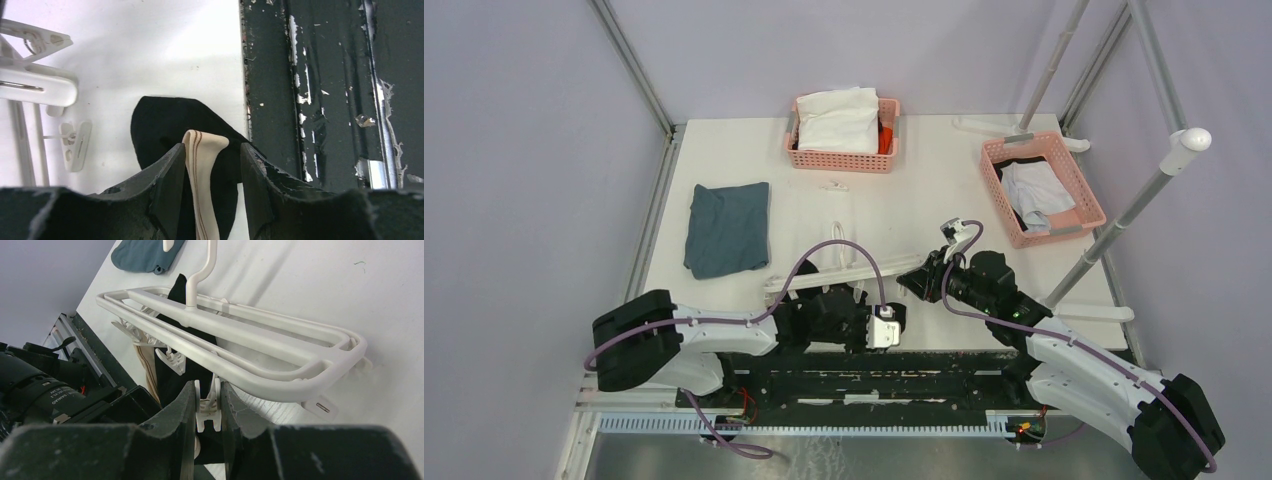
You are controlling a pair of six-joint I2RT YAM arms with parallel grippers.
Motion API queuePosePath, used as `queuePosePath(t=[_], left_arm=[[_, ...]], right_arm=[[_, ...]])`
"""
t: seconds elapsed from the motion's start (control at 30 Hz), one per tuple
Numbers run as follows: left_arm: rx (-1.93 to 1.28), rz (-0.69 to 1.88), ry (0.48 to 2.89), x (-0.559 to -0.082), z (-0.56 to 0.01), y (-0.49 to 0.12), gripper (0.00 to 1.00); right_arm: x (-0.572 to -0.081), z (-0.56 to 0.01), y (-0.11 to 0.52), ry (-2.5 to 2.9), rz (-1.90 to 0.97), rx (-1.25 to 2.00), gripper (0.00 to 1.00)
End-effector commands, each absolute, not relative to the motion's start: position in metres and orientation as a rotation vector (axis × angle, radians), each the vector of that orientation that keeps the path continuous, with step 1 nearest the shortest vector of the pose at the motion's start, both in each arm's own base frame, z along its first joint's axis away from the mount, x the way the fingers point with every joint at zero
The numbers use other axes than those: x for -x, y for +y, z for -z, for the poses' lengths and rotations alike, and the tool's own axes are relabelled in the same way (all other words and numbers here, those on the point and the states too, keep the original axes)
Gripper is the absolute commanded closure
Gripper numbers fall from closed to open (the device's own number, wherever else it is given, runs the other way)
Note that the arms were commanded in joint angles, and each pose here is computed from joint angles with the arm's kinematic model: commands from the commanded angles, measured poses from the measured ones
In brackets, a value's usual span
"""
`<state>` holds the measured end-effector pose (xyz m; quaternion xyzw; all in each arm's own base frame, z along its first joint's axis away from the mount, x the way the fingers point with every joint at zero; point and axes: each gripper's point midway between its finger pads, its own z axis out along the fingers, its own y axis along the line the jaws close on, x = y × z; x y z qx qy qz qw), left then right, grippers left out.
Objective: Clip the underwear to the hanger
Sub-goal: Clamp the underwear onto the hanger.
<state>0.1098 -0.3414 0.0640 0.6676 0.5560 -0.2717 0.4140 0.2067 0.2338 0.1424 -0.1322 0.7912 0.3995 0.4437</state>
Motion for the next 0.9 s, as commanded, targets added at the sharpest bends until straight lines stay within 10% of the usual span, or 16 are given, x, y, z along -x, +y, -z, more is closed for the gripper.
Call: queuePosePath(t=[0.0,0.4,0.73,0.87], left_arm=[[-1.641,0.703,1.271,-0.119,-0.094,-0.363,0.49],[-1.727,0.760,1.342,-0.107,-0.067,-0.356,0.60],[-1.643,0.677,1.371,-0.125,-0.086,-0.356,0.97],[-1.526,0.569,1.381,-0.148,-0.105,-0.351,0.97]], right_arm=[[-0.211,-0.173,0.241,1.857,-1.035,0.339,0.89],[-0.211,-0.172,0.241,1.860,-1.031,0.340,0.89],[-0.211,-0.172,0.240,1.861,-1.030,0.340,0.89],[-0.211,-0.173,0.240,1.859,-1.030,0.336,0.89]])
